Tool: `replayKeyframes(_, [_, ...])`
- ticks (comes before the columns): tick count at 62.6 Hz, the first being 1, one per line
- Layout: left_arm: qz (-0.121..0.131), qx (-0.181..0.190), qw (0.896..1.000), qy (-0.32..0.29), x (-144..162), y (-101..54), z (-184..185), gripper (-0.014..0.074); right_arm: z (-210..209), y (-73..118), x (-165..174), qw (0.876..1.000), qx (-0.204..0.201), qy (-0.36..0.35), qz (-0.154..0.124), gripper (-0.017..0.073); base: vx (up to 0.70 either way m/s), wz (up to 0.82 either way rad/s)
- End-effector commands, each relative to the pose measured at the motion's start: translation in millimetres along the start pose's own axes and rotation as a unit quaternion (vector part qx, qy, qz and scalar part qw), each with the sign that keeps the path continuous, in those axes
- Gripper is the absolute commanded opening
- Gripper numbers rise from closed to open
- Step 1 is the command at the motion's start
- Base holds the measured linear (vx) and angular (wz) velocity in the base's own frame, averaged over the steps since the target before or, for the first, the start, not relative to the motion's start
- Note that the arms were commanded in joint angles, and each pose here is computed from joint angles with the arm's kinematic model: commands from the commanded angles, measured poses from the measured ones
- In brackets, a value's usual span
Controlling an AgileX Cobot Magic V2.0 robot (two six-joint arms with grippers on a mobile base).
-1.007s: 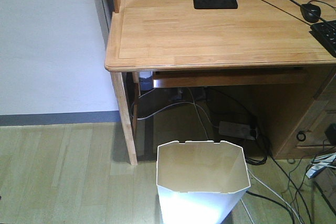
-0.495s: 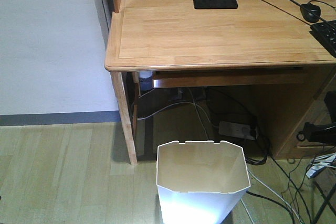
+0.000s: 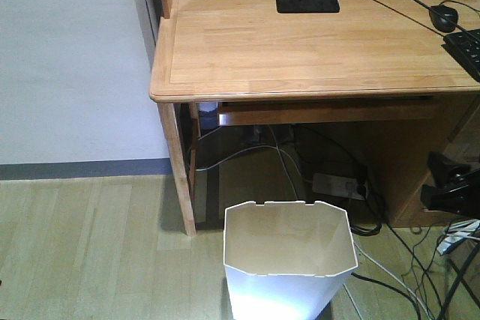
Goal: Move trash bin to bedside with robot
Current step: 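Lower the right gripper toward the rim of the white trash bin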
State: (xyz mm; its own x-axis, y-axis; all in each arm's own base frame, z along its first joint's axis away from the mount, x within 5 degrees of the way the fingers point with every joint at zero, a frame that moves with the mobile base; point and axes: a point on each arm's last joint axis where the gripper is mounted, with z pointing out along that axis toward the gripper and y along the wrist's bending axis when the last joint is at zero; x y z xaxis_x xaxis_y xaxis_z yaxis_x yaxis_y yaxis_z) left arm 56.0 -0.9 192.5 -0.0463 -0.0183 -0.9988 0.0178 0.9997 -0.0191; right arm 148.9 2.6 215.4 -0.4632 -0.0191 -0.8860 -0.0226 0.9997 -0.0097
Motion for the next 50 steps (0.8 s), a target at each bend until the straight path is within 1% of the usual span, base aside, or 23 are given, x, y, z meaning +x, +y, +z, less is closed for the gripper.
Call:
replayKeyframes(1, [-0.003, 0.002, 0.999, -0.051, -15, -0.5, -2, -0.0006, 0, 0.1, -16, 0.999, -0.001, -0.044, -0.009, 0.0606, 0.0, 0.0])
replayKeyframes(6, [-0.003, 0.002, 0.999, -0.051, -15, -0.5, -2, -0.0006, 1, 0.1, -16, 0.999, -0.001, -0.043, -0.009, 0.061, 0.0, 0.0])
replayKeyframes(9, [-0.003, 0.002, 0.999, -0.051, -15, -0.5, -2, -0.0006, 1, 0.1, -17, 0.999, -0.001, -0.046, 0.0, 0.0604, 0.0, 0.0])
replayKeyframes(12, [-0.003, 0.002, 0.999, -0.051, -15, -0.5, -2, -0.0006, 1, 0.0, -17, 0.999, -0.001, -0.05, 0.016, 0.0596, 0.0, 0.0])
replayKeyframes(16, [-0.003, 0.002, 0.999, -0.051, -15, -0.5, -2, -0.0006, 1, -0.2, -22, 0.999, -0.001, -0.05, 0.019, 0.0578, 0.0, 0.0])
replayKeyframes(23, [-0.003, 0.002, 0.999, -0.051, -15, -0.5, -2, -0.0006, 6, -0.6, -35, 1.0, 0.001, -0.023, 0.019, 0.0547, 0.0, 0.0])
replayKeyframes(26, [-0.003, 0.002, 0.999, -0.051, -15, -0.5, -2, -0.0006, 12, -0.9, -40, 1.0, 0.002, 0.004, 0.019, 0.0535, 0.0, 0.0])
replayKeyframes(34, [-0.003, 0.002, 0.999, -0.051, -15, -0.5, -2, -0.0006, 26, -1.4, -55, 0.999, 0.004, 0.045, 0.019, 0.0503, 0.0, 0.0])
replayKeyframes(45, [-0.003, 0.002, 0.999, -0.051, -15, -0.5, -2, -0.0006, 52, -1.8, -62, 0.995, 0.006, 0.101, 0.018, 0.0484, 0.0, 0.0])
replayKeyframes(50, [-0.003, 0.002, 0.999, -0.051, -15, -0.5, -2, -0.0006, 65, -1.9, -64, 0.992, 0.006, 0.127, 0.012, 0.0484, 0.0, 0.0])
